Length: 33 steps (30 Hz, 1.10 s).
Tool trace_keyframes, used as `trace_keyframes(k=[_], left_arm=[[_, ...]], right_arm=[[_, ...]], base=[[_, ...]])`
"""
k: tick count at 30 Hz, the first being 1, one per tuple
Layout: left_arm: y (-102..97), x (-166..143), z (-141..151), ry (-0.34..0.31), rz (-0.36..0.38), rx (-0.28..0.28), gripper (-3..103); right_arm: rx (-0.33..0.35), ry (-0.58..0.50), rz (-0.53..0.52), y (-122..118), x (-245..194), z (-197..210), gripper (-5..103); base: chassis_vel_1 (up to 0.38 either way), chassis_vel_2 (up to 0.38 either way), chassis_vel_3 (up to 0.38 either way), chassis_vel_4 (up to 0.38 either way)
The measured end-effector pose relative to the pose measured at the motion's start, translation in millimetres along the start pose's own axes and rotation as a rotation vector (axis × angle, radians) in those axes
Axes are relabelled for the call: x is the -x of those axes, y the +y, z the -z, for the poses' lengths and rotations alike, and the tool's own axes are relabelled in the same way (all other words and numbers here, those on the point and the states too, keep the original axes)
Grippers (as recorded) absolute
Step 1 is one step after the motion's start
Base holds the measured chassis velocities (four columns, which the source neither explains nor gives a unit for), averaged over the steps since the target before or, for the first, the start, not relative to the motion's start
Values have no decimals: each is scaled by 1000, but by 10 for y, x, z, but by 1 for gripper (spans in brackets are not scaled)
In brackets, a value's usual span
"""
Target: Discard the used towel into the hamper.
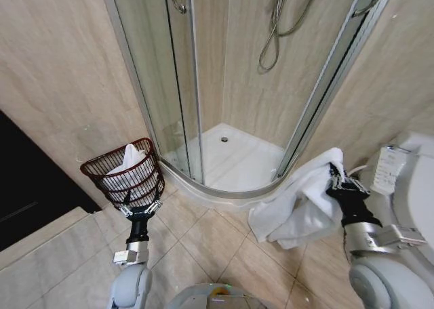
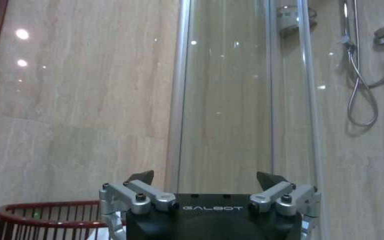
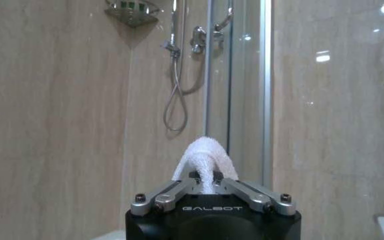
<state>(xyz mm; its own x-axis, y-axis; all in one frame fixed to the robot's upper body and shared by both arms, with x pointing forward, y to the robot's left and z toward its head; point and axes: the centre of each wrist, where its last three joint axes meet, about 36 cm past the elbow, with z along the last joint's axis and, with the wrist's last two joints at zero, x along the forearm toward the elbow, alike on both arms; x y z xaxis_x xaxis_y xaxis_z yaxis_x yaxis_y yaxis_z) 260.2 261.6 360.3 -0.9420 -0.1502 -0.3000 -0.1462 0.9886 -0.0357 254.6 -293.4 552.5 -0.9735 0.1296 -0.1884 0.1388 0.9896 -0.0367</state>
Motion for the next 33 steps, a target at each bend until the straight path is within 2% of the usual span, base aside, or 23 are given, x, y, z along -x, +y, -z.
trace_keyframes(k=[17, 33], left_arm=[[-9, -30, -14, -6, -6, -2, 100], [-33, -71, -32, -20, -21, -7, 100]], right_arm=[[-22, -18, 8, 31, -31, -36, 2], [-53, -35, 85, 84, -112, -106, 2]], base=[[56, 55, 63, 52], [123, 113, 117, 114]])
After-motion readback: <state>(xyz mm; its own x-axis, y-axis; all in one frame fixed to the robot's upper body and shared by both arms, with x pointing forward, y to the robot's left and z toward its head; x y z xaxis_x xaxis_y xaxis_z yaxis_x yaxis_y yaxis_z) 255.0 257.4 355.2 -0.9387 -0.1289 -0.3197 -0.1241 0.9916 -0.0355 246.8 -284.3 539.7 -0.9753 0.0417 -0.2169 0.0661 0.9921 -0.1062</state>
